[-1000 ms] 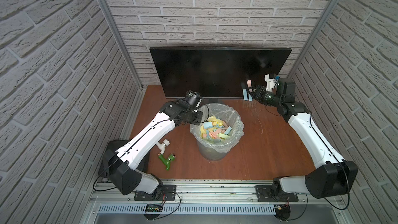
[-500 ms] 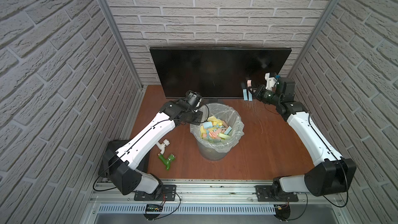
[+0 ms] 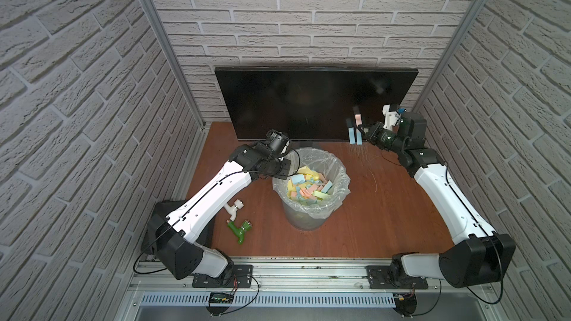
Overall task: Remove the sticky note from the monitor
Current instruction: Tear off the sticky note from the monitor, then place the sticky note in the trash bin.
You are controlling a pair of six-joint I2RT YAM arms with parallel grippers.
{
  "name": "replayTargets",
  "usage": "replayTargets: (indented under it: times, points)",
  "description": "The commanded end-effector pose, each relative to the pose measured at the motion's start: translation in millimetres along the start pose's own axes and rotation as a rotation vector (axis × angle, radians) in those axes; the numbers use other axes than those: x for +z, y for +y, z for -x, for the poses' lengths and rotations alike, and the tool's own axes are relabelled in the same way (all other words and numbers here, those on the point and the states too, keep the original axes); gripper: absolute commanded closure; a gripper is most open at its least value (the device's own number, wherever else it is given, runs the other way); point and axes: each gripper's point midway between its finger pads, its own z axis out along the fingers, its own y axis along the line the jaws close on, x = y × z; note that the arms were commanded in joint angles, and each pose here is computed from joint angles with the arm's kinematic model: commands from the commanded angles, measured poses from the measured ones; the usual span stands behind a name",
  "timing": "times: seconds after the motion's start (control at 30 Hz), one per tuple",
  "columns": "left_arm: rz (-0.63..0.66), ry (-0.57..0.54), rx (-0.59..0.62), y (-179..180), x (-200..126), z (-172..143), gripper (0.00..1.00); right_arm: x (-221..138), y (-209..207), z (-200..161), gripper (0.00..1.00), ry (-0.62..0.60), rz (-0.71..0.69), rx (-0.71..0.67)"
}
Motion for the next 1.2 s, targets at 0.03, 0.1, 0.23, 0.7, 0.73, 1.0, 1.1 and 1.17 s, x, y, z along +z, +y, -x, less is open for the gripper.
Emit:
replayTargets:
  times: [0.03, 0.1, 0.23, 0.7, 0.73, 1.0, 1.1, 1.17]
  points:
    - [-0.014, -0.017, 0.008, -3, -4, 2, 0.75, -23, 29, 9, 0.97, -0.049, 0.093, -0.046]
    - [-0.014, -0.016, 0.007, -3, -3, 2, 0.75, -28, 34, 7, 0.97, -0.044, 0.104, -0.053]
    - [-0.017, -0.016, 0.006, -4, -3, 2, 0.75, -38, 44, 0, 0.97, -0.026, 0.131, -0.068]
    - [-0.021, -0.021, 0.003, -5, -3, 3, 0.75, -50, 101, -128, 0.97, 0.299, 0.146, -0.427]
    - [-0.021, -0.022, 0.004, -5, -3, 3, 0.75, -50, 100, -138, 0.97, 0.325, 0.136, -0.454]
    - [-0.018, -0.020, 0.005, -4, -4, 2, 0.75, -35, 85, -207, 0.97, 0.502, 0.019, -0.691]
    - [-0.015, -0.022, 0.005, -4, -5, 2, 0.75, -27, 78, -222, 0.97, 0.544, -0.013, -0.740]
    - [-0.013, -0.020, 0.004, -3, -4, 2, 0.75, -22, 77, -232, 0.97, 0.563, -0.019, -0.772]
